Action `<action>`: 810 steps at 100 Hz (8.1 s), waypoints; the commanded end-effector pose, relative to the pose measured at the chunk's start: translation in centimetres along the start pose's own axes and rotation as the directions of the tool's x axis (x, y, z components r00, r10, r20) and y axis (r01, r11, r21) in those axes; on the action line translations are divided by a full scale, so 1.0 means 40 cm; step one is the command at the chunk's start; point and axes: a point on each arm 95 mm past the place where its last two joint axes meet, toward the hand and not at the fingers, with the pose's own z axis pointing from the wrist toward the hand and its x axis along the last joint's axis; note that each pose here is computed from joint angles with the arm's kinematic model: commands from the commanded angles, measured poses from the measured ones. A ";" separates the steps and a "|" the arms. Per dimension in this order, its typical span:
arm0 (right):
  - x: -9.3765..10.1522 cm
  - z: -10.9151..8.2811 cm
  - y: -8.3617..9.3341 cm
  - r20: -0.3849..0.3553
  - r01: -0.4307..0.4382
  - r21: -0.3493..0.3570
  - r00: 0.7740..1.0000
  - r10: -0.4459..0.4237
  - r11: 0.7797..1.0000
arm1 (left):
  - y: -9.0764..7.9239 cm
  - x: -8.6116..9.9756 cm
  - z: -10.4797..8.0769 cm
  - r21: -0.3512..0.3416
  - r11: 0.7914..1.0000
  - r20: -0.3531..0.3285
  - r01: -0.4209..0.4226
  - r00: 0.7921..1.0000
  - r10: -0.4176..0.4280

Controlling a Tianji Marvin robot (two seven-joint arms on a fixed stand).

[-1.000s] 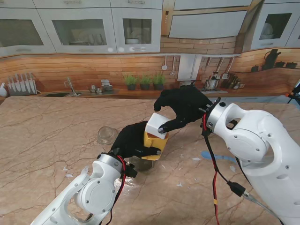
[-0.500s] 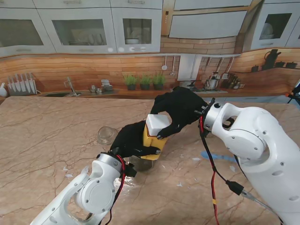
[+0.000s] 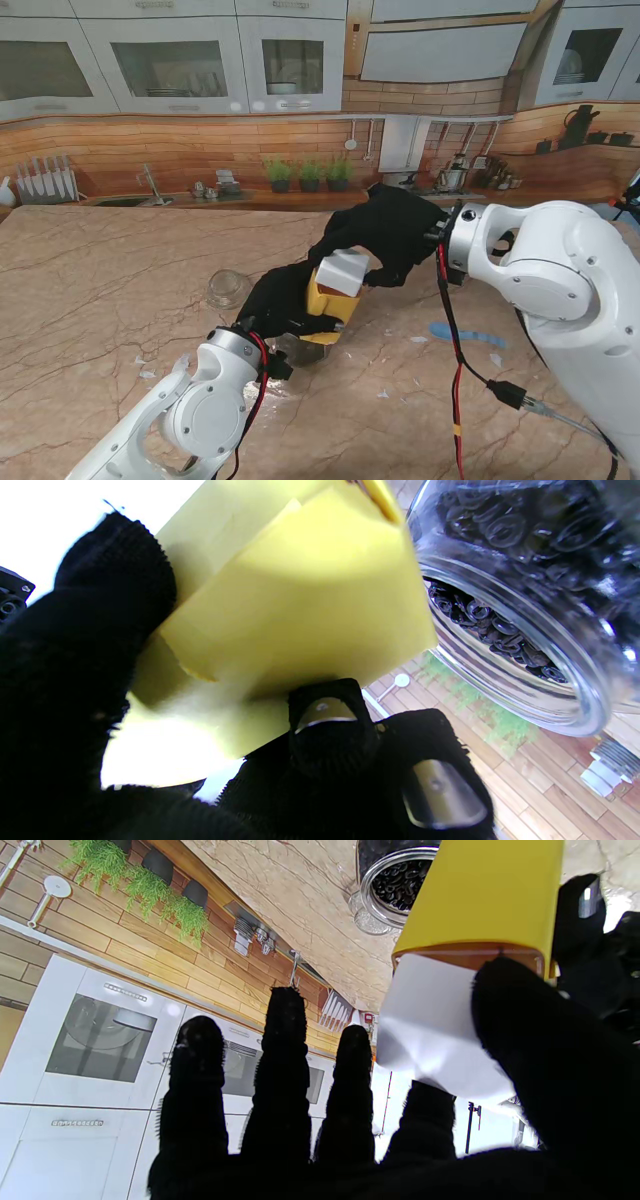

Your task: Portion coffee beans from the glass jar into the coffee jar

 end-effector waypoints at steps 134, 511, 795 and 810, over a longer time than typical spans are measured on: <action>0.018 0.010 0.016 0.015 0.011 -0.041 1.000 -0.010 0.999 | -0.004 -0.004 -0.002 0.010 1.000 0.003 0.005 1.000 -0.005; 0.003 0.019 -0.006 0.084 -0.069 -0.157 0.993 0.083 0.985 | -0.025 -0.005 -0.009 0.039 0.999 -0.006 0.022 1.000 -0.022; -0.088 0.218 -0.617 0.493 -0.226 0.325 0.869 0.039 0.918 | -0.056 -0.010 -0.150 0.070 0.990 -0.080 0.120 0.990 -0.114; -0.086 0.213 -0.614 0.496 -0.233 0.346 0.868 0.033 0.909 | -0.059 -0.010 -0.150 0.075 0.990 -0.083 0.123 0.990 -0.116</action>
